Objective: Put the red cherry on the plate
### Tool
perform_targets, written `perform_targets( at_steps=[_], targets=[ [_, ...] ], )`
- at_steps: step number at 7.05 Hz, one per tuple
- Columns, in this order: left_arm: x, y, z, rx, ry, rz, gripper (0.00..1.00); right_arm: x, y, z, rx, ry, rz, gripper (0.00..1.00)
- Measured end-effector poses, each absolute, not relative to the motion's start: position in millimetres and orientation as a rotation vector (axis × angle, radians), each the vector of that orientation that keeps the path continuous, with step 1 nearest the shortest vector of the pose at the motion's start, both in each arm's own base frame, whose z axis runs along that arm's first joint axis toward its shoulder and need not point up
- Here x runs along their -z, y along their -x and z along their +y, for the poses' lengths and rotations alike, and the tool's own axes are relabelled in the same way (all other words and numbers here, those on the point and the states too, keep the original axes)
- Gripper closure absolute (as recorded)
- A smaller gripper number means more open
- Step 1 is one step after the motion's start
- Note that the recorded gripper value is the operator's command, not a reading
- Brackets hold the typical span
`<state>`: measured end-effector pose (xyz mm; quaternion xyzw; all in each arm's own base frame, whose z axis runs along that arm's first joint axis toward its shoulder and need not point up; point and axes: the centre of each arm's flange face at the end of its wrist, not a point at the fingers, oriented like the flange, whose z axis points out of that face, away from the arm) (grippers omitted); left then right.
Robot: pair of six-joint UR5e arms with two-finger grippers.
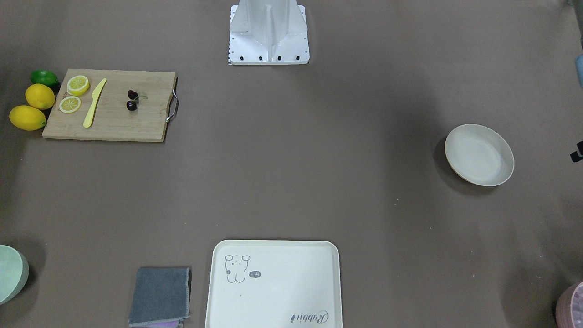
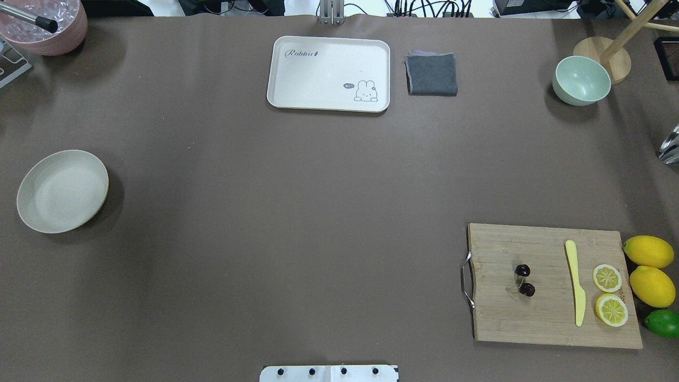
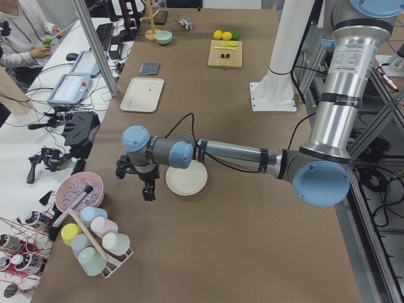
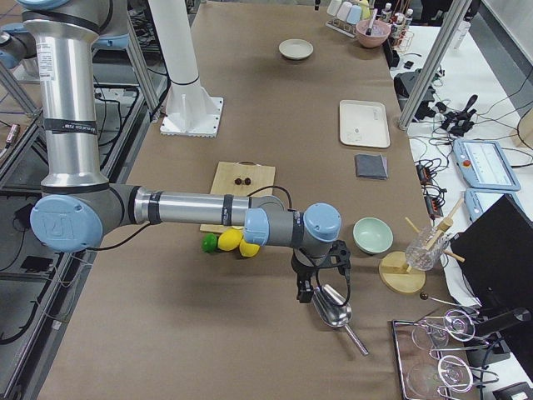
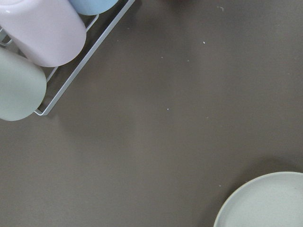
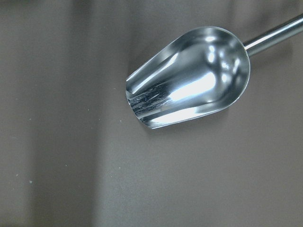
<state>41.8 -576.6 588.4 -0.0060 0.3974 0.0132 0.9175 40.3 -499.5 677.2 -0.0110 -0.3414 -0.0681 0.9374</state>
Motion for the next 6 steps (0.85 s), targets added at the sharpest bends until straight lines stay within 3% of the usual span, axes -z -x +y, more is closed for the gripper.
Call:
perform_targets(
  at_steps=[6],
  targets=[
    [-648,-126,-553,-0.079,0.085,0.849,0.03,-678,-40,-499,0.138,0.024,-0.702,0.00]
  ],
)
